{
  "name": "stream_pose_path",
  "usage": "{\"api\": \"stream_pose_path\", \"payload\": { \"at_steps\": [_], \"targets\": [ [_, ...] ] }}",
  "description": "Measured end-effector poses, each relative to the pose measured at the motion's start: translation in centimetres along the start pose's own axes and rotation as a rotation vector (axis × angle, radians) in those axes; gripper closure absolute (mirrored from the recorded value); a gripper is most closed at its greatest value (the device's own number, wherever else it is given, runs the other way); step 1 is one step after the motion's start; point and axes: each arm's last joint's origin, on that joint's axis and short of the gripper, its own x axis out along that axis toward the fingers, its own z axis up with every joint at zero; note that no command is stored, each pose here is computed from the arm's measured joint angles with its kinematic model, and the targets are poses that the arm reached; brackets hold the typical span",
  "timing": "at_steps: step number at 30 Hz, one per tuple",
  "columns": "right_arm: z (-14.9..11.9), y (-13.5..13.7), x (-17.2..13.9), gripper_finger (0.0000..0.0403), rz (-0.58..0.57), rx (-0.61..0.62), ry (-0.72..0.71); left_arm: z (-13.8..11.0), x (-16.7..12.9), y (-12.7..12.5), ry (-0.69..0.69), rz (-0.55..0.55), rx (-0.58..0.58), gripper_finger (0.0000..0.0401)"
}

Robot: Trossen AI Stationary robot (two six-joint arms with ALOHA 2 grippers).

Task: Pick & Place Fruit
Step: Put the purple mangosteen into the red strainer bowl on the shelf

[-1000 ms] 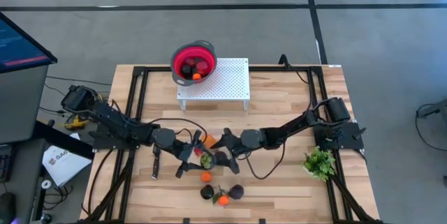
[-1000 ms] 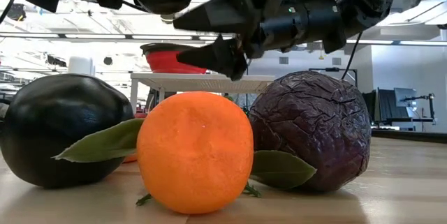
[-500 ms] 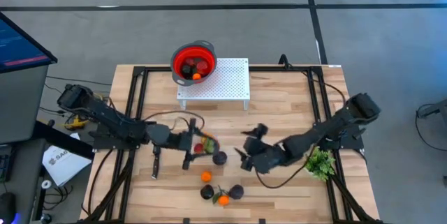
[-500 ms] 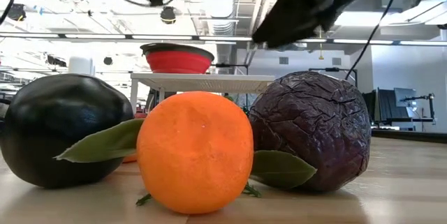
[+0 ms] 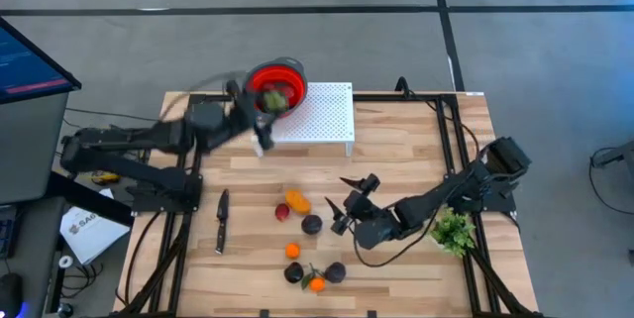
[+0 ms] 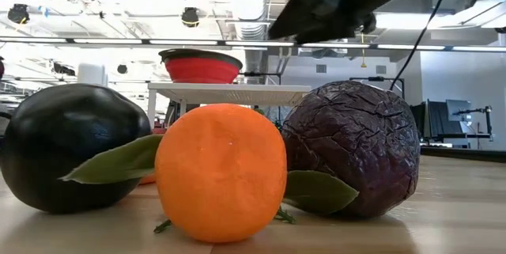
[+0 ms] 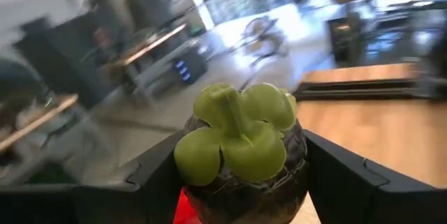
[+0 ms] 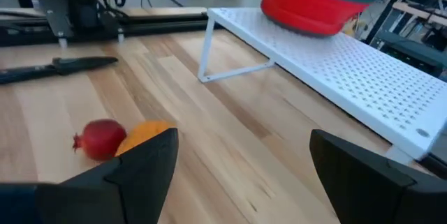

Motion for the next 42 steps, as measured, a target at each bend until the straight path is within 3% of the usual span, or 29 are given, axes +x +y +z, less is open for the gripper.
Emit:
{"api": "stream_pose_path", "payload": {
  "at_steps": [7,11,17,22,35,42],
  "targets": [
    [-0.4,0.6,1.9,0.0085,-0.015,0.0,-0.029,-5.0,5.1,7.7,0.178,0.014,-0.213,0.0153],
    [-0.2,0.5,2.3,0.0085,-0.002,0.003,-0.028,-7.6,7.3,9.9,0.264,0.038,-0.268,0.0153],
    [-0.2,0.5,2.3,0.0085,-0.002,0.007,-0.03,-10.5,9.9,9.8,0.383,0.034,-0.25,0.0152],
    [-0.2,0.5,2.3,0.0085,-0.001,0.007,-0.031,-11.9,11.1,9.6,0.464,0.134,-0.219,0.0152],
    [-0.2,0.5,2.3,0.0085,0.0,0.01,-0.031,-12.3,11.6,9.5,0.481,0.167,-0.224,0.0149],
    [-0.2,0.5,2.3,0.0085,0.0,0.011,-0.031,-12.4,11.6,9.5,0.488,0.164,-0.224,0.0105]
  ]
}}
